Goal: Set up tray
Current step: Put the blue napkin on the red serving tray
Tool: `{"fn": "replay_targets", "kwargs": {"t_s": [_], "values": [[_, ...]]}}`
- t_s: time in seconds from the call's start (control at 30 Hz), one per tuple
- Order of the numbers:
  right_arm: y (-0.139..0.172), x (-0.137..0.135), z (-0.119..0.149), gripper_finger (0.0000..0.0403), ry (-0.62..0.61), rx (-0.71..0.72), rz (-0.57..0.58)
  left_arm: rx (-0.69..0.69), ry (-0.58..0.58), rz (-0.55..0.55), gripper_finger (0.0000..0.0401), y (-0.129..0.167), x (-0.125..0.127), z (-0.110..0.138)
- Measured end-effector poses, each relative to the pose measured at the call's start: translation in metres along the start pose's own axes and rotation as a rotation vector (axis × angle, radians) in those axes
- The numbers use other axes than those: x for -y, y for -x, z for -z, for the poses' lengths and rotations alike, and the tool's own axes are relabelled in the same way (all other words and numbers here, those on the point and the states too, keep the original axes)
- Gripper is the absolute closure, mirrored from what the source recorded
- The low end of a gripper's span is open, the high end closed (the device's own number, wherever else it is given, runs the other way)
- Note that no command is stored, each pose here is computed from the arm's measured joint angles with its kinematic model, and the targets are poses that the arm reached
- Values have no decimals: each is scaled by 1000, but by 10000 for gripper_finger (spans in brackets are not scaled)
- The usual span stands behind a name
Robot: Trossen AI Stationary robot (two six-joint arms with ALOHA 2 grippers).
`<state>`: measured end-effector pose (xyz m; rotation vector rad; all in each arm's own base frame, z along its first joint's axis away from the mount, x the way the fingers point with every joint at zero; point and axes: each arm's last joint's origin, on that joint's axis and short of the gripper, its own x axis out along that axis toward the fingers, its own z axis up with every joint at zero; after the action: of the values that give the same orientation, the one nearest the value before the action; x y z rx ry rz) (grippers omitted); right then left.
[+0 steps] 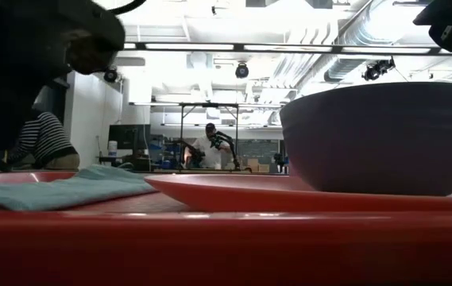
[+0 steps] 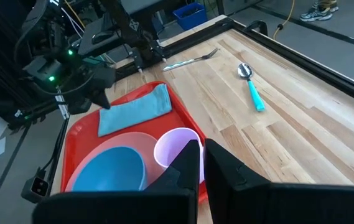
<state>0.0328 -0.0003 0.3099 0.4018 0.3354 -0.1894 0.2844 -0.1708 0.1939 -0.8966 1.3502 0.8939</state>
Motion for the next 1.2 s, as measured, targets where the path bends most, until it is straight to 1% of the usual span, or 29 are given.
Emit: {"fn": "replay_targets", "kwargs": {"t_s": [0.1,0.17,0.33,0.4,0.47,0.6,0.8,0.83,0.9,0.93,1.0,1.07,1.17,1.2], "values": [[0,0,0,403,-1,-2,-2,3,-1,-50,393,-1,-5,0],[0,0,0,403,-4,-4,-1,-2,-2,-60,393,-3,-5,0],[0,0,0,403,-5,-5,-1,-67,-21,-106,393,-21,1,3],[0,0,0,403,-7,-6,-4,-95,-37,-87,393,-28,6,5],[0,0,0,403,-10,-6,-4,-111,-43,-37,393,-32,13,7],[0,0,0,403,-17,-7,-5,-124,-38,27,393,-35,23,11],[0,0,0,403,-17,-7,-5,-149,-48,23,393,-34,28,21],[0,0,0,403,-17,-7,-4,-157,-49,37,393,-33,29,22],[0,0,0,403,-17,-7,-5,-172,-60,107,393,-31,36,25],[0,0,0,403,-17,-7,-5,-169,-61,119,393,-30,38,26],[0,0,0,403,-12,-7,-4,-150,-51,107,393,-25,38,25],[0,0,0,403,-9,-7,-5,-126,-50,122,393,-16,42,24],[0,0,0,403,-9,-7,-4,-53,-48,75,393,1,43,19],[0,0,0,403,-9,-7,-4,-27,-46,42,393,7,41,17]]}}
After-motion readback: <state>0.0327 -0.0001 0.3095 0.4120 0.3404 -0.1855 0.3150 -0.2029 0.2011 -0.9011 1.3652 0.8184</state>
